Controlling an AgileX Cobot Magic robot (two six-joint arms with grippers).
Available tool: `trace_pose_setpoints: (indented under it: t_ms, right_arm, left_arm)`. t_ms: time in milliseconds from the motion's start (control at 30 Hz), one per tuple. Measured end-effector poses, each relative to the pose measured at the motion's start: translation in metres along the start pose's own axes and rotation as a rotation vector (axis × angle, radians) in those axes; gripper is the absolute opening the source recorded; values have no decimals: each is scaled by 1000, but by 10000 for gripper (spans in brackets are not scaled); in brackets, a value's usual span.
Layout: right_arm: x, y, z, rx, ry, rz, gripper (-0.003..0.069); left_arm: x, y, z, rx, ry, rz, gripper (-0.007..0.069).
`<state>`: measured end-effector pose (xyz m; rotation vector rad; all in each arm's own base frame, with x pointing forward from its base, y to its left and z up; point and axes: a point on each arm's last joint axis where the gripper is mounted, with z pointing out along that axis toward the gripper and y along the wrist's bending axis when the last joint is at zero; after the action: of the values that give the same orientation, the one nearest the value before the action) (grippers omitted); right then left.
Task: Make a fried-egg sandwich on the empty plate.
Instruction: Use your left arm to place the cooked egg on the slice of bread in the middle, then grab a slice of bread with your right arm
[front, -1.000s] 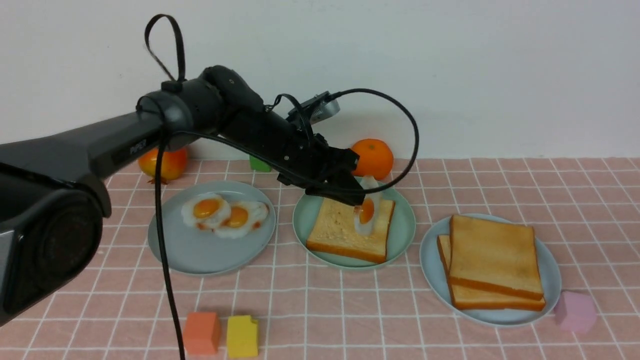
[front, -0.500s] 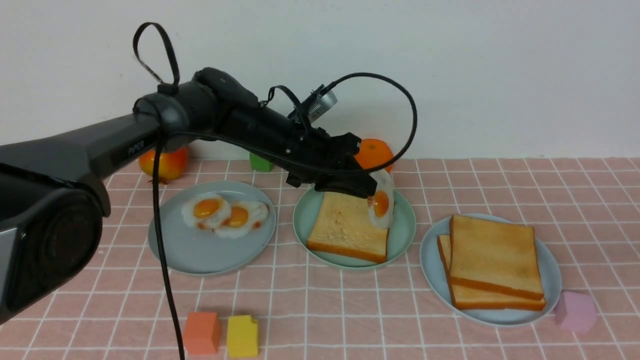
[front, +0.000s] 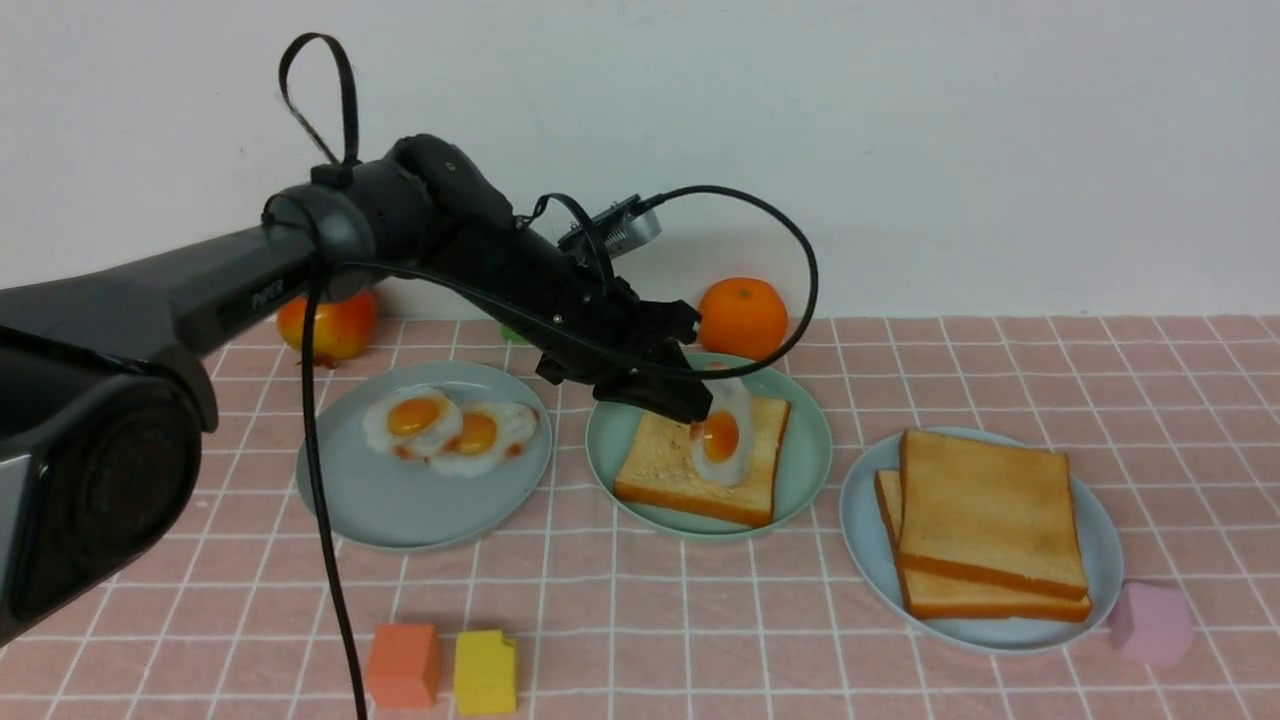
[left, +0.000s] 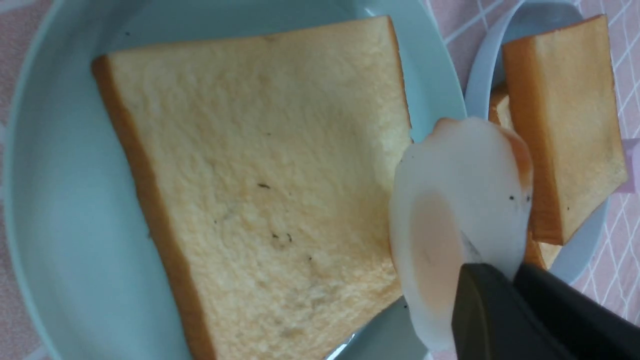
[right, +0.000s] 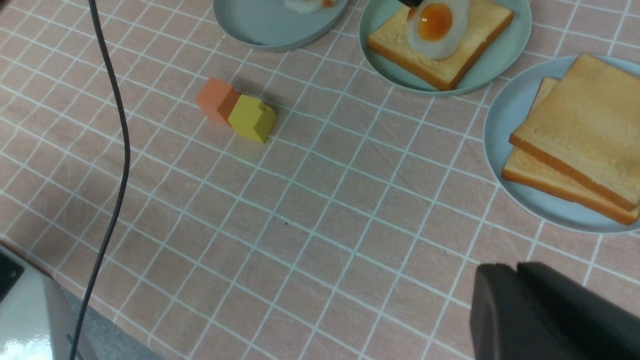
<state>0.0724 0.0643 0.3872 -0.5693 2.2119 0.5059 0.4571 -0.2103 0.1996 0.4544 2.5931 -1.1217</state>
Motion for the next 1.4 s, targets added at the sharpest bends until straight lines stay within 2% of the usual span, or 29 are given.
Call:
trace_pose_setpoints:
  t_ms: [267,433,500,567,700,933,1033,1133,1167,1233,1267,1300,1367,1400]
  right_arm:
    - [0,0,0,-1,-3,0,78]
    - [0,0,0,-1,-3,1,78]
    - [0,0,0,-1,-3,1,78]
    - [0,0,0,-1,-3,1,78]
    - [0,0,0,-1,-3,1,78]
    - [0,0,0,-1,-3,1,81]
    - [-1,0,1,1,0,8,83]
    - [-2,-1,8,27,31,25,85]
    - [-2,-1,9,31,36,26,85]
    - [-7,-4,26,98,121,25,85]
    - [-9,-6,36,132,162,17,85]
    - [-10,-6,37,139,170,15,85]
    - [-19,-9,63,214,253,-36,86]
    - [-23,-11,78,245,295,-76,87]
  left_arm:
    - [0,4,0,-46,0,25,69]
    - [0,10,-1,-105,0,36,260]
    - [-1,10,-1,-108,-4,34,300]
    - [-1,10,-1,-113,-10,32,394]
    - [-1,11,-1,-122,-8,14,431]
    - [3,17,-7,-237,42,10,443]
    - [3,8,-18,-250,57,29,395]
    - [2,-7,-35,-243,52,52,262]
    - [1,-11,-39,-241,45,58,248]
    - [-1,-45,-71,-225,2,115,48]
    - [1,-62,-86,-216,-10,146,12]
    - [1,-62,-85,-215,-5,147,12]
    - [15,-114,-127,-203,-53,246,12]
    - [22,-127,-135,-204,-63,272,12]
